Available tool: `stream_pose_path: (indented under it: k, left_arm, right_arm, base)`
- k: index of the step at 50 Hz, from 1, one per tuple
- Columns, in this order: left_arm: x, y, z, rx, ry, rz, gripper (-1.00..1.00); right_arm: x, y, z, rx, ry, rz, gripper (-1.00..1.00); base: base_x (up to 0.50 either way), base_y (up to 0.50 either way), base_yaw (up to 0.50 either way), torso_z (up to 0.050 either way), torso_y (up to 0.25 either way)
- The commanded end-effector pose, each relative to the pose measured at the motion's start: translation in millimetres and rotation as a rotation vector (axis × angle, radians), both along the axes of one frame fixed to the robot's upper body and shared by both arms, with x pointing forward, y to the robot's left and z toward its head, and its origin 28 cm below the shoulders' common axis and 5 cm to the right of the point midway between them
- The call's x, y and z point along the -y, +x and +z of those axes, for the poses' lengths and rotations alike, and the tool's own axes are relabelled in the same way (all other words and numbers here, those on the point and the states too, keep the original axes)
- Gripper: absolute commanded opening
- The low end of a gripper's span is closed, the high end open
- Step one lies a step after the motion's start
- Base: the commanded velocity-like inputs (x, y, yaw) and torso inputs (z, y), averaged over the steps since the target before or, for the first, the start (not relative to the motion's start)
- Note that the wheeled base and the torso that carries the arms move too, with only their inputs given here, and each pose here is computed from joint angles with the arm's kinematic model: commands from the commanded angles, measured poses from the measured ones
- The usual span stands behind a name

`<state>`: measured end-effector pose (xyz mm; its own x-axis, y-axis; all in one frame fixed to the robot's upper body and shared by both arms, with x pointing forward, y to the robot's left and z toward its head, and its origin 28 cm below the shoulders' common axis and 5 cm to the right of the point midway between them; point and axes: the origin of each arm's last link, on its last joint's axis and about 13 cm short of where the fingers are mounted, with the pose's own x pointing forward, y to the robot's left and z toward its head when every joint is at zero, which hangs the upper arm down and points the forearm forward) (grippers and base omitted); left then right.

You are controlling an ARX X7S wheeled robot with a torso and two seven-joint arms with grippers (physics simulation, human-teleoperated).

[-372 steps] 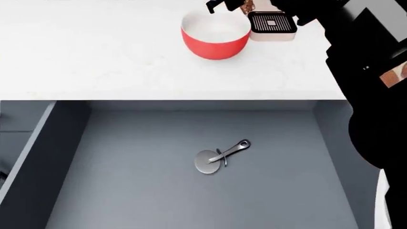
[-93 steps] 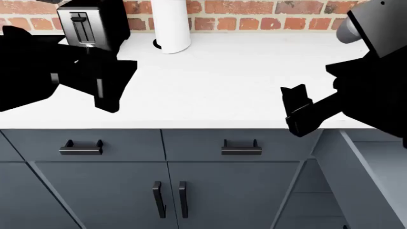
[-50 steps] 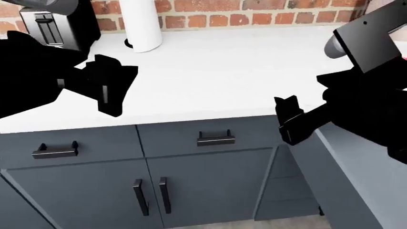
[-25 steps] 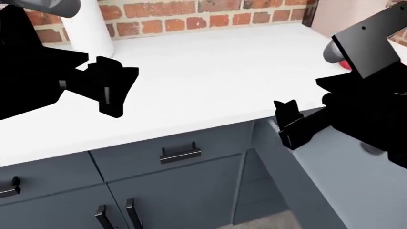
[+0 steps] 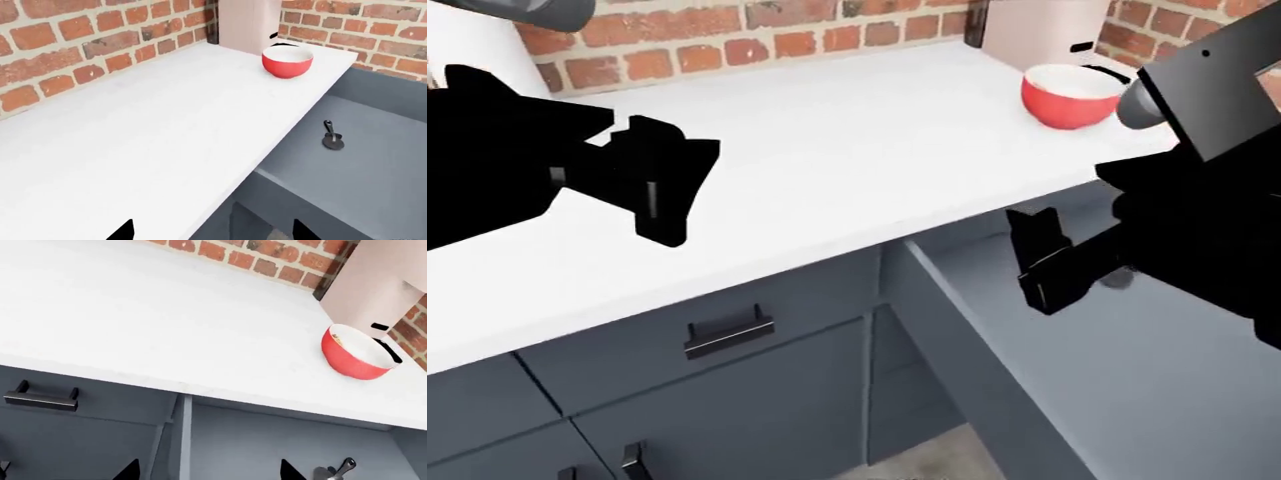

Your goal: Place the bar in the bowl and close the drawer.

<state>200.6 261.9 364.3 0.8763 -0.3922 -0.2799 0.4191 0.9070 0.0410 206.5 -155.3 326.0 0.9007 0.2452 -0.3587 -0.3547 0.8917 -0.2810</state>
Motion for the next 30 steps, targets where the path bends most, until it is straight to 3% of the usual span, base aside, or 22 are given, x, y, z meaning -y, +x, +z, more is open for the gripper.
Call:
stream_pose_path:
  k: [1, 30]
  left_arm:
    - [0.5, -0.3, 0.4, -0.005, -0.004, -0.009, 1.0]
    - [1.6, -2.4, 1.3, -0.008, -0.006, -0.02, 1.0]
  right_arm:
    - [0.7, -1.6, 1.3, -0.002, 0.004, 0.001, 1.0]
    - [1.4, -5.0, 3.4, -0.002, -0.001, 0.001, 1.0]
  base:
    - [0.0, 0.0, -0.5, 0.0, 0.0]
    - [0.0, 0.0, -0.5, 0.0, 0.0]
